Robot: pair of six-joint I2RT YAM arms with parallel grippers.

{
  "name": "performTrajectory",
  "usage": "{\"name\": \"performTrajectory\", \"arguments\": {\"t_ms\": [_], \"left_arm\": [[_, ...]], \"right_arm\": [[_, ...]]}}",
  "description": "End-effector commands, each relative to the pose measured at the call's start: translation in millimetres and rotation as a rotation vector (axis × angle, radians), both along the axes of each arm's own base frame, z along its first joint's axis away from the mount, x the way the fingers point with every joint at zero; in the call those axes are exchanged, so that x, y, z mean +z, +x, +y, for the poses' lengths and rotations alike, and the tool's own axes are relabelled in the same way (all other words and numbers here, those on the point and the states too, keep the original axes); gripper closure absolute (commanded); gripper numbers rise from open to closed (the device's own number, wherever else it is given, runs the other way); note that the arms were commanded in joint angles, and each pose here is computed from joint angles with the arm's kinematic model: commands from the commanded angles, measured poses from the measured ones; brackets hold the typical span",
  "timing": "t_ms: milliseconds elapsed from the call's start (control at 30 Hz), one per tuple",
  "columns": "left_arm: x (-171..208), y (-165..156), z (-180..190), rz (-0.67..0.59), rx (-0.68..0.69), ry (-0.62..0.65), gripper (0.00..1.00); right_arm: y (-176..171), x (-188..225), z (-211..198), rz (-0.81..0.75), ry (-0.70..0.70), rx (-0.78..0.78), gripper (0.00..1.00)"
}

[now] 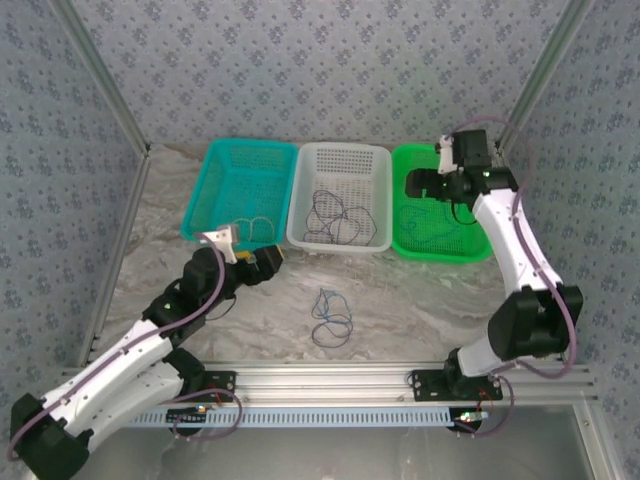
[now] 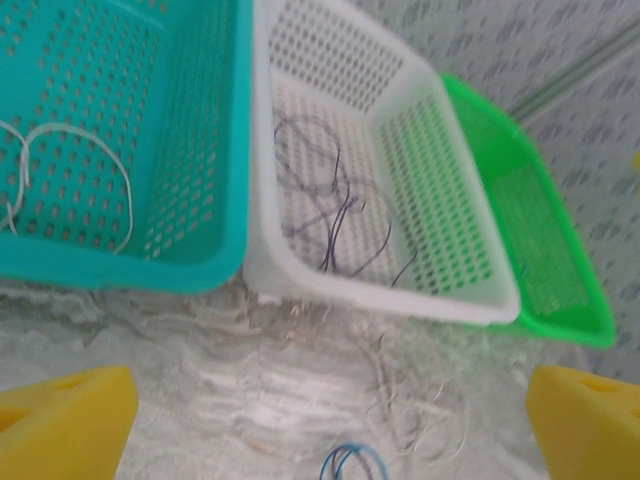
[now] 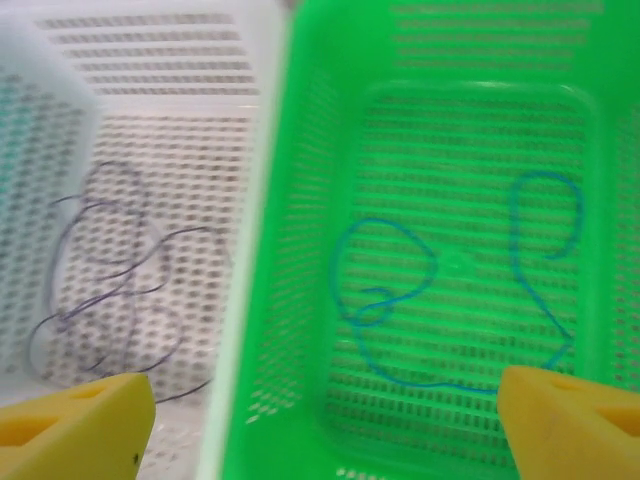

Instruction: Untangle the cables

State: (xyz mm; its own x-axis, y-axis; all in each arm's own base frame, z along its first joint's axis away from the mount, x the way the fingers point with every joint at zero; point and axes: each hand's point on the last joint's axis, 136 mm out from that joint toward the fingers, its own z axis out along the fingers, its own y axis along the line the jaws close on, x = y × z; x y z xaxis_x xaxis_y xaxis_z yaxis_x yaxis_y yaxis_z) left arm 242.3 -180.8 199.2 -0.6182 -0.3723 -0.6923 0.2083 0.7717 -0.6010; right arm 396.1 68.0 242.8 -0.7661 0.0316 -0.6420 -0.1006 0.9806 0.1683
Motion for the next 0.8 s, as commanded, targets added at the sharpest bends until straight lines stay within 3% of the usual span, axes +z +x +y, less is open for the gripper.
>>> {"name": "performTrajectory", "arguments": {"t_ms": [0,167,400,567,767], "left_arm": [[-7,-4,-10,0.011,-0.048,0.094,0.02],[-37,-19,-30,0.07,-0.145,0.183,0.15],[-65,-39,-61,0.118,-0.277,0.237,0.26],[-83,-40,-78,0.167,-0.319,0.294,0.29],[-93,-36,-90,0.193,-0.329,0.316,0.3]], "right_arm": [[-30,-16,49,0.028,-0.011,0.141,0.11],[-75,-45,85,0.013,-0.079,0.221,0.1],[-94,-51,81,-0.094,0.042,0.124,0.09],[-107,-55,81,-0.125,0.12,0.111,0.07],[-136,-87,100,-0.028,0.087,0.227,0.17]]}}
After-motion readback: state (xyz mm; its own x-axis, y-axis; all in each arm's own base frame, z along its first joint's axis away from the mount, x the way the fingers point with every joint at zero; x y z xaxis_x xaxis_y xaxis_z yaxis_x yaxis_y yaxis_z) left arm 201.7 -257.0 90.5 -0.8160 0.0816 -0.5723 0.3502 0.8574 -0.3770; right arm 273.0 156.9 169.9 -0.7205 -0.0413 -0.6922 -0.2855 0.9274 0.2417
